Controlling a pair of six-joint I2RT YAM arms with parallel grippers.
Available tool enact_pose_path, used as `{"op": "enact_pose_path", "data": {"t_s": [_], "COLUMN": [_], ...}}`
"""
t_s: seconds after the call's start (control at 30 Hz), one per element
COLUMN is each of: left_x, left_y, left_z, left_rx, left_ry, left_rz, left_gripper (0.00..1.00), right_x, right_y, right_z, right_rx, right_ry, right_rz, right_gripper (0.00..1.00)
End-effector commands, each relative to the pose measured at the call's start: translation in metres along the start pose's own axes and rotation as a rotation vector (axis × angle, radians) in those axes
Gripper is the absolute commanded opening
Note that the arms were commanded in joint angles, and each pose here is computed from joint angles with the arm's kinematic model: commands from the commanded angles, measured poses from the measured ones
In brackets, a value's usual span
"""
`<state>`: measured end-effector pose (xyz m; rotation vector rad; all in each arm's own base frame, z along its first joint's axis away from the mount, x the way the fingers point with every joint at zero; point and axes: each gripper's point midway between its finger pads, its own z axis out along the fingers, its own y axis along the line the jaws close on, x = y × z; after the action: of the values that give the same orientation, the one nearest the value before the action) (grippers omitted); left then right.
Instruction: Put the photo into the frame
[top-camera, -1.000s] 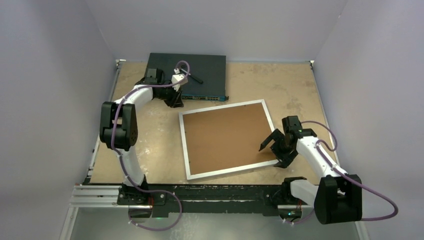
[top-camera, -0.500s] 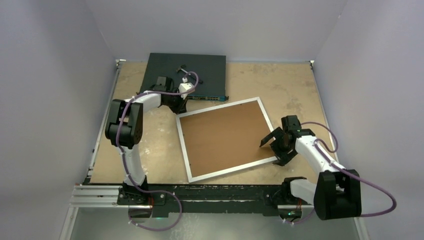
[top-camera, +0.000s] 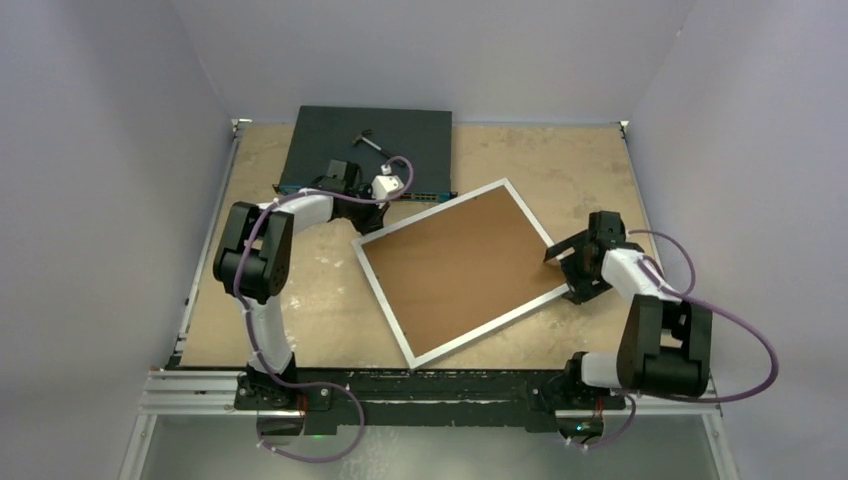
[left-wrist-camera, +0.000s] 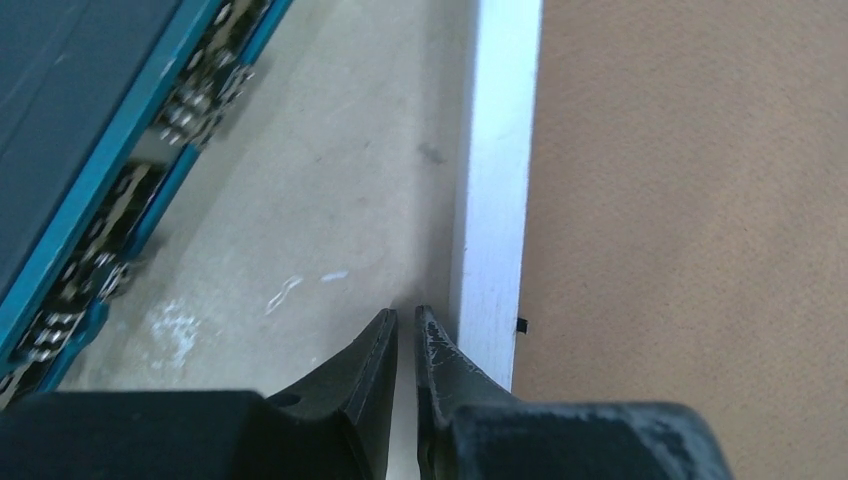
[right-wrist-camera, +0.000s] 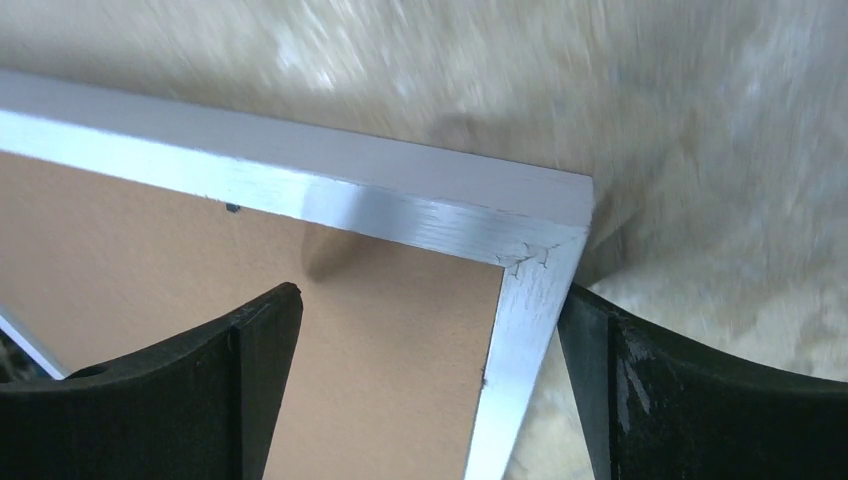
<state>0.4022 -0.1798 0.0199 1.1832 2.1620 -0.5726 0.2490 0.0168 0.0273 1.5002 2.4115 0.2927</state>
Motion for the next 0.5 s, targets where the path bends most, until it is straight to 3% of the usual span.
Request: {"op": "enact_pose_path", "data": {"t_s": [0.0,0.47], "left_x": [0.021,0.015], "left_y": [-0.097,-0.177], "left_z": [0.011,0.007], "left_rx": [0.292,0.531], "left_ry": [0.095,0.116], "left_rz": [-0.082,-0.076], "left_gripper": [0.10,0.08], "right_x": [-0.051,-0.107], "right_y": [0.049,0.119], "right_z": [0.000,0.036], "right_rx": [-0.116,-0.160], "right_ry": [-0.132,-0.121], "right_rz": [0.008,-0.030], "right_gripper": [0.99,0.98]}}
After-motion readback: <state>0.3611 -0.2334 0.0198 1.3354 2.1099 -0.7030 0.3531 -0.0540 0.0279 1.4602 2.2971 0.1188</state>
